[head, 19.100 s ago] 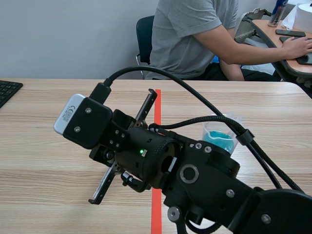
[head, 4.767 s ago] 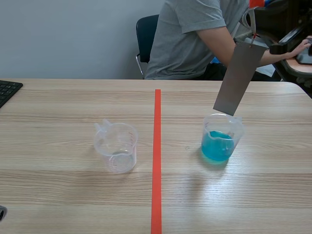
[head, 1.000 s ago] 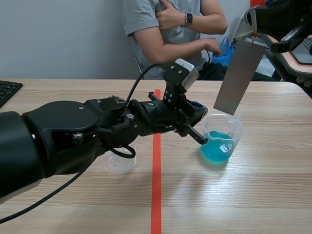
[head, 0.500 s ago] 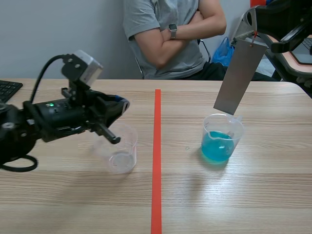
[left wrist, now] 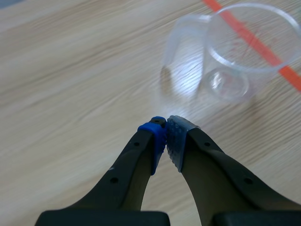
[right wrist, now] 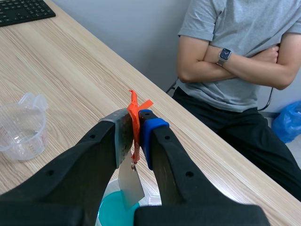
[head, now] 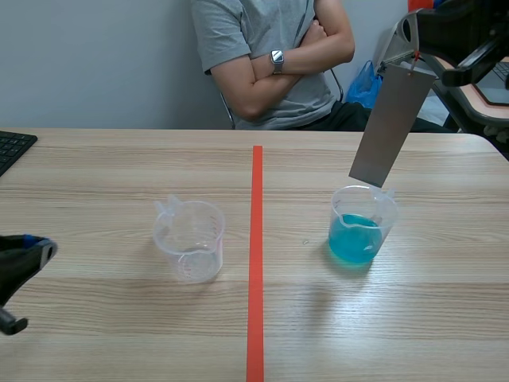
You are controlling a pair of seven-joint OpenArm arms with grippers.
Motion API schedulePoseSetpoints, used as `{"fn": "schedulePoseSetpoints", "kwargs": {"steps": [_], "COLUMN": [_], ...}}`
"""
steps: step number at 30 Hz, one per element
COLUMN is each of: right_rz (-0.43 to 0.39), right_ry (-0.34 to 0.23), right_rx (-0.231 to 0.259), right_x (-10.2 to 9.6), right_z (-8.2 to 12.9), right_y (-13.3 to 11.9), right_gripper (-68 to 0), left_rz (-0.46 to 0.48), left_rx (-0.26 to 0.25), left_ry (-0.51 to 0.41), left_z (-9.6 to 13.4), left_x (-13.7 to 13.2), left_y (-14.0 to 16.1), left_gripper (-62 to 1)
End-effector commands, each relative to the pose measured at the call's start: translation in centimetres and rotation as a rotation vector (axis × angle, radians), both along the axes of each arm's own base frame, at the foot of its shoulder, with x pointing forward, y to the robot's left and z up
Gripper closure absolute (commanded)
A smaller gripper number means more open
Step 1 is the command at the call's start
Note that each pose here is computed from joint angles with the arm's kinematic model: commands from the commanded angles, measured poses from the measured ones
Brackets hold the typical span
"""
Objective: Do the redox reaction experiment.
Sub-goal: 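Lower the plate into the blue solution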
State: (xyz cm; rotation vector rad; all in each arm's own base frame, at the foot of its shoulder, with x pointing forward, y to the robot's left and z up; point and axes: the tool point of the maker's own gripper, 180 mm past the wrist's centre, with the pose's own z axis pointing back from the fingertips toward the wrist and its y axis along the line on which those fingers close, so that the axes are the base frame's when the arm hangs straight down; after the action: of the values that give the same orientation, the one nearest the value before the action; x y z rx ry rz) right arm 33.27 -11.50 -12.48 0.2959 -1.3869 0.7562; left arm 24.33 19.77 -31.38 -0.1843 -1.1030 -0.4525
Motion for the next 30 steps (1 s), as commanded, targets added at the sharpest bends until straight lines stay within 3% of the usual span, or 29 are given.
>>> {"fn": "schedulePoseSetpoints", "kwargs": {"steps": [1,7,12,20,30], "right_rz": [-0.005,-0.006,-0.011,-0.003,-0.008], "right_ry": [-0.034,-0.031,-0.019,0.028,0.065], "right_rx": [-0.003,-0.004,0.002,0.005,0.004], "right_x": [0.2,0.2,0.3,0.7,1.2], "right_z": [1.2,1.0,0.5,-1.5,-3.9], "right_y": [-0.3,-0.3,-0.5,-0.2,-0.4], "right_gripper": [-1.5,-1.5,-1.5,-1.5,-1.5], "left_rz": [0.032,0.181,0.256,0.321,0.331], "left_rx": [-0.027,0.001,0.025,-0.004,-0.011], "left_ry": [-0.009,0.032,0.077,0.136,0.142], "left_z": [0.0,-1.1,-2.4,-3.8,-4.0], "left_x": [-0.7,-4.2,-6.5,-8.5,-8.6], "left_y": [0.3,4.1,5.2,4.9,4.8], "left_gripper": [-4.2,-4.2,-4.2,-4.2,-4.2]}}
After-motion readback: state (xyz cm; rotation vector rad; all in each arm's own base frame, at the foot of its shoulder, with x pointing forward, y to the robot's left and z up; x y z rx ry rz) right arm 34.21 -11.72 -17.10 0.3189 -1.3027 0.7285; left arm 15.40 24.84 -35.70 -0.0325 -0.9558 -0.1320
